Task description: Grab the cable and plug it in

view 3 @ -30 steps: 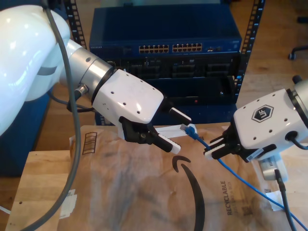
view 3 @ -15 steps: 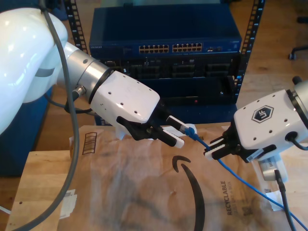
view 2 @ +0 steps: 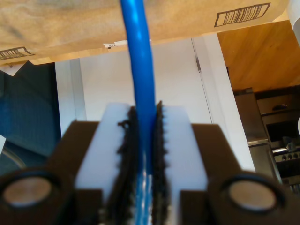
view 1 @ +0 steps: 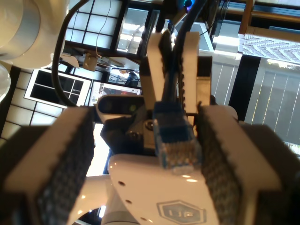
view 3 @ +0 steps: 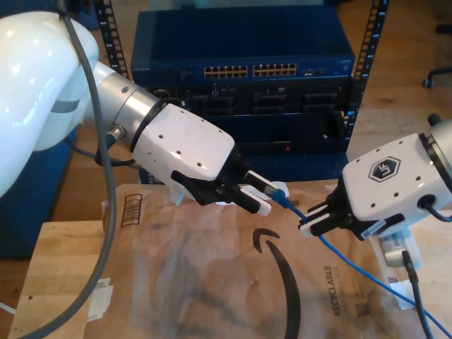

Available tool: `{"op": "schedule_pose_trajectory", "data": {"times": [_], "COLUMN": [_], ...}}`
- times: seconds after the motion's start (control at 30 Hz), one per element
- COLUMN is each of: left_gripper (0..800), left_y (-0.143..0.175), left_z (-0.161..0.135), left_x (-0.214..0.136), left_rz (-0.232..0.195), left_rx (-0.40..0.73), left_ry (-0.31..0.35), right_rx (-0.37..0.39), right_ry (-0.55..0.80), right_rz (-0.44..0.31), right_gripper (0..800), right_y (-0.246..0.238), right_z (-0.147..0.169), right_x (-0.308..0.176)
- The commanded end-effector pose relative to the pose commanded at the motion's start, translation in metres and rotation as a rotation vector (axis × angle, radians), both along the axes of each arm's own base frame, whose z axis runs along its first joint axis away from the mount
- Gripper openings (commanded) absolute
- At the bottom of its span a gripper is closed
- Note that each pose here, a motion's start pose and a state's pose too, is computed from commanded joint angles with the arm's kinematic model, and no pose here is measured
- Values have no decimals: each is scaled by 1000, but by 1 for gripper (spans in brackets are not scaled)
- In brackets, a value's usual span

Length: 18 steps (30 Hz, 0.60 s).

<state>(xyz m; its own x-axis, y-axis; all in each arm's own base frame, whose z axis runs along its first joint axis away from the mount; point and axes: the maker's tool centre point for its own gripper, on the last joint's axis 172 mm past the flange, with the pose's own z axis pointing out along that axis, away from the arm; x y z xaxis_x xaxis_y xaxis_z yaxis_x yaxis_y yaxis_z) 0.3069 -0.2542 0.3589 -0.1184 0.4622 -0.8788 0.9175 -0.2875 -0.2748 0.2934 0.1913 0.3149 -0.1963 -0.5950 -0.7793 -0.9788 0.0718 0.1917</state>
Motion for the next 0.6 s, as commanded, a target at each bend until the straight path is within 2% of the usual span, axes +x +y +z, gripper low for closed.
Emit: {"op": "schedule_pose_trajectory", "data": {"times": [0.5,0.6], "left_gripper": [178,93], "left_y": [0,2], "left_z": [-1,-4], "left_x": [1,5], "left_rz": [-1,6], "left_rx": [-2,-6], "left_ry": [-5,-28], "right_rx": [2,2], "right_ry": [5,5], "right_rz": [0,2], "right_gripper": [14,44], "right_y": [0,1], "right_z": [-2,-2], "right_x": [0,-1]}}
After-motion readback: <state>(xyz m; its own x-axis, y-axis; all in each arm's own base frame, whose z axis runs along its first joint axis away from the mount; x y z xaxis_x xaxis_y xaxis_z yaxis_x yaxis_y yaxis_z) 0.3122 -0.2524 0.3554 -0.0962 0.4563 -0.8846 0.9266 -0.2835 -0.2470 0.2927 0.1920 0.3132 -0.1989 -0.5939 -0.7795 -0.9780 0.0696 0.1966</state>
